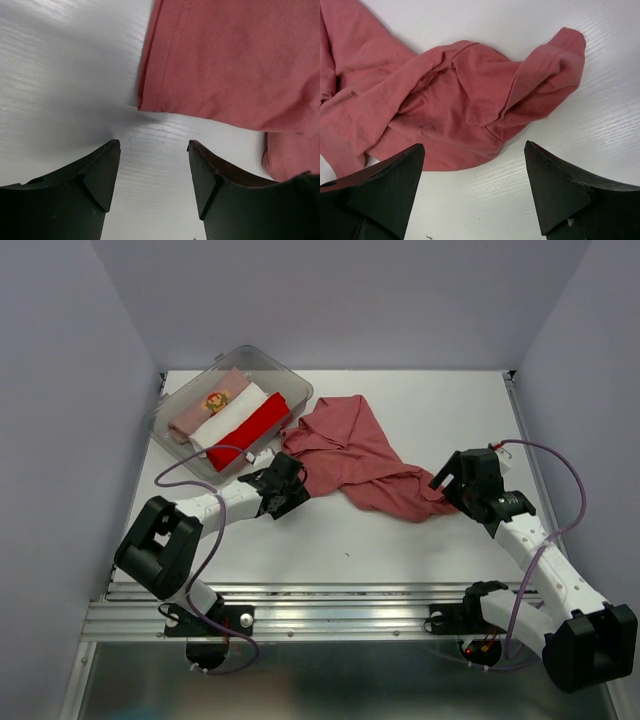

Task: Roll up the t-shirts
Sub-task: Flatten out the T-shirt at the center of the board.

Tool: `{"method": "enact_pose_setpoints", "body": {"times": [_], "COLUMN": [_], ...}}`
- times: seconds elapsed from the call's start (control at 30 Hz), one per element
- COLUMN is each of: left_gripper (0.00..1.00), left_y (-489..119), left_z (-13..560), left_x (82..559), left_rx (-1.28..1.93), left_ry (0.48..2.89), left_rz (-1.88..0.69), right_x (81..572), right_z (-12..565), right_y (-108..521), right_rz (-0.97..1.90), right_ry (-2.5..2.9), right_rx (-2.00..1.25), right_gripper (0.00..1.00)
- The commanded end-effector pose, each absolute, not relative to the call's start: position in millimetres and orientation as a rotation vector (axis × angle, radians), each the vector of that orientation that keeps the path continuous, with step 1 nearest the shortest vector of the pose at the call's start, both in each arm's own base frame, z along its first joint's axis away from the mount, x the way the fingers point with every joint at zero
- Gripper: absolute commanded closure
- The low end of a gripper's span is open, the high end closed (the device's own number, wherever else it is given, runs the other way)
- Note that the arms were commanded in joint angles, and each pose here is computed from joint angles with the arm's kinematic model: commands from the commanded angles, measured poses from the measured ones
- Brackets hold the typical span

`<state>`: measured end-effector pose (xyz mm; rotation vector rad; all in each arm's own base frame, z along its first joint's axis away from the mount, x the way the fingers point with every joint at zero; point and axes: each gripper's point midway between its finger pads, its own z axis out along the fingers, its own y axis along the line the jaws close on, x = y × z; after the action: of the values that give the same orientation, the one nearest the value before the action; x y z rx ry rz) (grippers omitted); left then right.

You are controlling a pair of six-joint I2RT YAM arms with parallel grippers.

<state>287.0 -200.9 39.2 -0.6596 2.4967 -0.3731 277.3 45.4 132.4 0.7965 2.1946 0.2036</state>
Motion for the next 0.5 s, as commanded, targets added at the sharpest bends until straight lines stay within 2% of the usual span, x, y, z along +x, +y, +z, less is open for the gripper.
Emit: {"method": "enact_pose_setpoints", "body": {"times": [0.0,0.17,0.33,0.4,0.43,0.47], "left_gripper": [0.33,0.35,0.43,0.61,0.99,1.0], "left_y": [-200,-195,-201,-207,-211,-211], "left_z": [43,34,28,24,26,26], "left_x": [306,315,326,328,332,331], "left_rx": [-0.734,-0.769,-0.791,-0.766,-0.754,-0.745], "left_ry": [2.419,2.389,2.363,2.384,2.386,2.393], "left_rz": [-0.343,-0.296,-0.323,-0.33,-0.333,-0.326], "right_x": [284,283,280,275,274,273], "right_z": [152,151,145,139,136,135], "right_y": [49,48,56,56,55,55], "right_rz": [0.253,0.243,0.3,0.308,0.305,0.309], "right_ry": [2.14,2.147,2.163,2.164,2.166,2.161], "right_rx": [0.758,0.748,0.781,0.808,0.817,0.831], "right_gripper": [0.13,0.11,0.11,0.11,0.11,0.11]}}
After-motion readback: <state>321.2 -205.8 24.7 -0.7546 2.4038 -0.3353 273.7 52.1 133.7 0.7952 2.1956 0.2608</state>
